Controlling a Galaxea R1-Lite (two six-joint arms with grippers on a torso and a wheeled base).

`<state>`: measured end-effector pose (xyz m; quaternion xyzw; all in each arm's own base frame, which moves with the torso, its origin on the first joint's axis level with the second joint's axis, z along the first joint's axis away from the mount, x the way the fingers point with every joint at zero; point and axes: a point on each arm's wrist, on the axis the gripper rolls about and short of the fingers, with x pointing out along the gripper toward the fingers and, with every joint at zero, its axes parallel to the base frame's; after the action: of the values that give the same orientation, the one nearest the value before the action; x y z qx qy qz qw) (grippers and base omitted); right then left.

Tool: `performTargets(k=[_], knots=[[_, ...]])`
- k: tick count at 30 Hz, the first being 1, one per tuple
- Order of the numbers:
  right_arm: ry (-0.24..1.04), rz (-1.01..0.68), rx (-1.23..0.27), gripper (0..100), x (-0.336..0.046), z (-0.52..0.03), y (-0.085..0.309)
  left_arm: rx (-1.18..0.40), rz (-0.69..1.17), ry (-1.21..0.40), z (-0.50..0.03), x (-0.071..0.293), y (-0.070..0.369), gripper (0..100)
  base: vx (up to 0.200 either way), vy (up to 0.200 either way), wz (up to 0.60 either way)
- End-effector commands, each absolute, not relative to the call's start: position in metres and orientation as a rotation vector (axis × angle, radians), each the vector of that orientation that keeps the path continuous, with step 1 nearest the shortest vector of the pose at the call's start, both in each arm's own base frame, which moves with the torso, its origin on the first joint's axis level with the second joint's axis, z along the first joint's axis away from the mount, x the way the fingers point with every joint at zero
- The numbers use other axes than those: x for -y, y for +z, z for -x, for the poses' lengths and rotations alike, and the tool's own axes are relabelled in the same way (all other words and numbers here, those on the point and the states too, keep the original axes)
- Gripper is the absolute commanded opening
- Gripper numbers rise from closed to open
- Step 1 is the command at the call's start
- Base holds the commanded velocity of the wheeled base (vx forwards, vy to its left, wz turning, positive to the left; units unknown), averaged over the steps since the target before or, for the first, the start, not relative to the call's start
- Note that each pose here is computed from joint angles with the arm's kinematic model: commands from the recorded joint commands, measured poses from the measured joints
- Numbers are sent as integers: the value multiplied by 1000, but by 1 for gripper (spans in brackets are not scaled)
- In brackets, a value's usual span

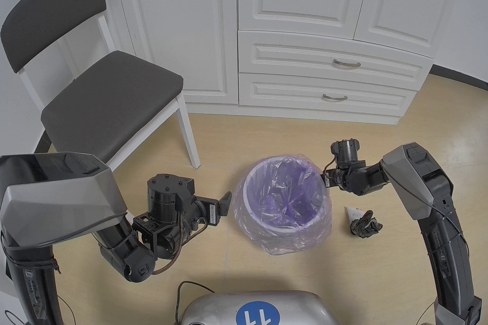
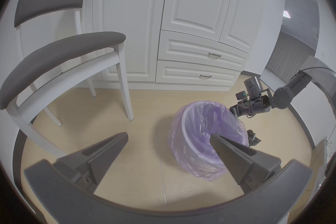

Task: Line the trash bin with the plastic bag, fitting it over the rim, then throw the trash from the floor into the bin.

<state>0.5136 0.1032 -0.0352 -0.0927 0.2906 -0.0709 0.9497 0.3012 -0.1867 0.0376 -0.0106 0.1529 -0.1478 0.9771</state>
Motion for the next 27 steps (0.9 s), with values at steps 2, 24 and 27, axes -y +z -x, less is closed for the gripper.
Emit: performTargets(k=[2, 24, 27], knots=[[-153, 201, -651, 100, -96, -517, -62, -314, 22, -295, -301, 186, 36, 100, 0, 0, 0], [-169, 116, -666, 100, -86, -530, -82, -283, 38, -293, -297, 182, 37, 100, 0, 0, 0], [-182, 85, -591, 100, -84, -533, -34, -282, 38, -293, -297, 182, 38, 100, 0, 0, 0]])
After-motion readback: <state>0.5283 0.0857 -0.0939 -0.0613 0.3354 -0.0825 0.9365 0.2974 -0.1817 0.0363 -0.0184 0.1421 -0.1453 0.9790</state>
